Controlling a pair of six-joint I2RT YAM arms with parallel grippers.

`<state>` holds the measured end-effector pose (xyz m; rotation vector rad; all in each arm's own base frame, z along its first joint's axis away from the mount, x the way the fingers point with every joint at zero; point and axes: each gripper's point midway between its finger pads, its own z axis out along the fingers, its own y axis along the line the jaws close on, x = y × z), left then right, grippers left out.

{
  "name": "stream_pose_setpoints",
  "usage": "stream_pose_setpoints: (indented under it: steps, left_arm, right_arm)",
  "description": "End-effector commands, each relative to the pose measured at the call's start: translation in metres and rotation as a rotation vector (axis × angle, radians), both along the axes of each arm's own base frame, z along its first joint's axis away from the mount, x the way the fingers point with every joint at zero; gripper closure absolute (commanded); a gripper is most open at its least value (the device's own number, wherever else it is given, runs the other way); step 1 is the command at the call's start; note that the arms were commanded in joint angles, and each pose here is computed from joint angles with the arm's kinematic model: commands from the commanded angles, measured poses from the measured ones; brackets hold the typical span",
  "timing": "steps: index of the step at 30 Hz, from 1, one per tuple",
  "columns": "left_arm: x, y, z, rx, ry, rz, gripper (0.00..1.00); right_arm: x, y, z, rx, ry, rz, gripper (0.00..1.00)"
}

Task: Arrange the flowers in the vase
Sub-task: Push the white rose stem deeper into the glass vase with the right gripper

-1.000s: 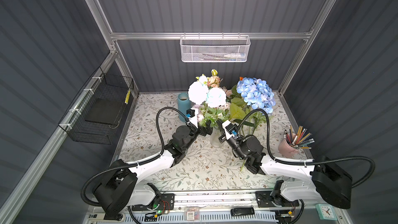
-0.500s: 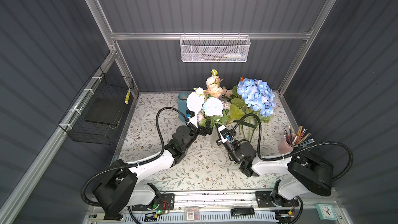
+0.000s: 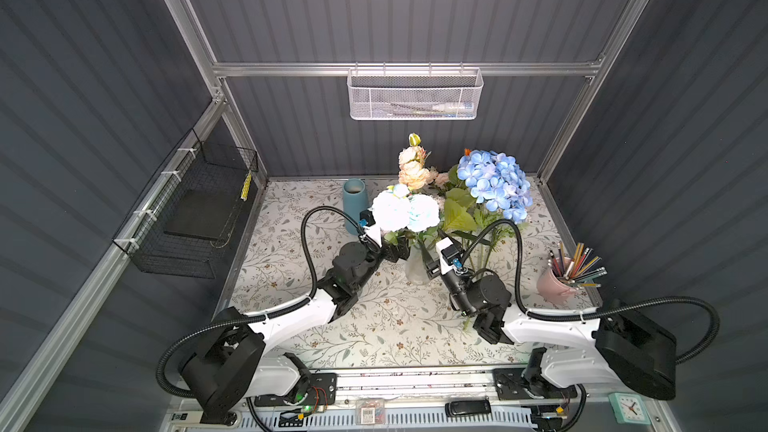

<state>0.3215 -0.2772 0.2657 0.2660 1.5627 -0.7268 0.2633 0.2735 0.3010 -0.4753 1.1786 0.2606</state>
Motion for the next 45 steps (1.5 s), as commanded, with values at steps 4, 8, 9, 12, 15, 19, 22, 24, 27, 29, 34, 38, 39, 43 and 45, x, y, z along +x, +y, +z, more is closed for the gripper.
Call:
stream_pose_setpoints:
  steps: [4, 8, 9, 12, 15, 19, 22, 24, 27, 29, 34, 38, 39, 43, 45]
  left_arm:
    - [-0.001, -0.001, 0.023, -0.037, -0.058, 0.000, 0.01]
    - [-0.001, -0.001, 0.025, -0.037, -0.060, 0.001, 0.01]
    - [-0.001, -0.001, 0.025, -0.035, -0.059, -0.002, 0.01]
    - [-0.001, -0.002, 0.024, -0.033, -0.057, -0.003, 0.01]
    - [-0.001, -0.002, 0.025, -0.034, -0.057, -0.002, 0.01]
    - [-0.001, -0.002, 0.026, -0.034, -0.058, -0.004, 0.01]
    - [-0.001, -0.003, 0.025, -0.035, -0.054, -0.007, 0.01]
    - [-0.001, -0.003, 0.024, -0.037, -0.051, -0.009, 0.01]
    - [-0.001, -0.004, 0.023, -0.039, -0.048, -0.013, 0.01]
    - [-0.001, -0.004, 0.024, -0.041, -0.048, -0.013, 0.01]
    - [-0.003, -0.001, 0.025, -0.038, -0.052, -0.007, 0.01]
    - [-0.004, 0.001, 0.025, -0.036, -0.051, -0.003, 0.01]
    - [-0.004, 0.001, 0.025, -0.036, -0.050, -0.003, 0.01]
    - [-0.003, 0.000, 0.023, -0.037, -0.046, -0.006, 0.01]
    - [-0.003, -0.001, 0.023, -0.039, -0.046, -0.008, 0.01]
  right_arm:
    - [-0.012, 0.011, 0.014, -0.005, 0.024, 0.084, 0.42]
    - [-0.017, 0.012, 0.023, -0.001, 0.010, 0.107, 0.42]
    - [-0.019, 0.013, 0.025, -0.002, 0.003, 0.113, 0.42]
    - [-0.027, 0.018, 0.033, -0.021, -0.025, 0.121, 0.41]
    - [-0.036, 0.028, 0.034, -0.076, -0.053, 0.147, 0.42]
    - [-0.044, 0.040, 0.025, -0.165, -0.043, 0.167, 0.42]
    - [-0.044, 0.042, 0.029, -0.163, -0.051, 0.163, 0.42]
    - [-0.041, 0.044, 0.035, -0.171, -0.069, 0.149, 0.43]
    - [-0.032, 0.052, 0.045, -0.190, -0.105, 0.107, 0.46]
    - [-0.023, 0.057, 0.049, -0.208, -0.116, 0.063, 0.48]
    - [-0.013, 0.065, 0.054, -0.224, -0.155, 0.012, 0.60]
    - [-0.010, 0.063, 0.051, -0.216, -0.134, 0.005, 0.77]
    - [-0.009, 0.060, 0.050, -0.207, -0.126, 0.003, 0.82]
    - [-0.005, 0.047, 0.047, -0.164, -0.069, 0.004, 0.95]
    - [-0.002, 0.042, 0.042, -0.149, -0.034, 0.007, 0.95]
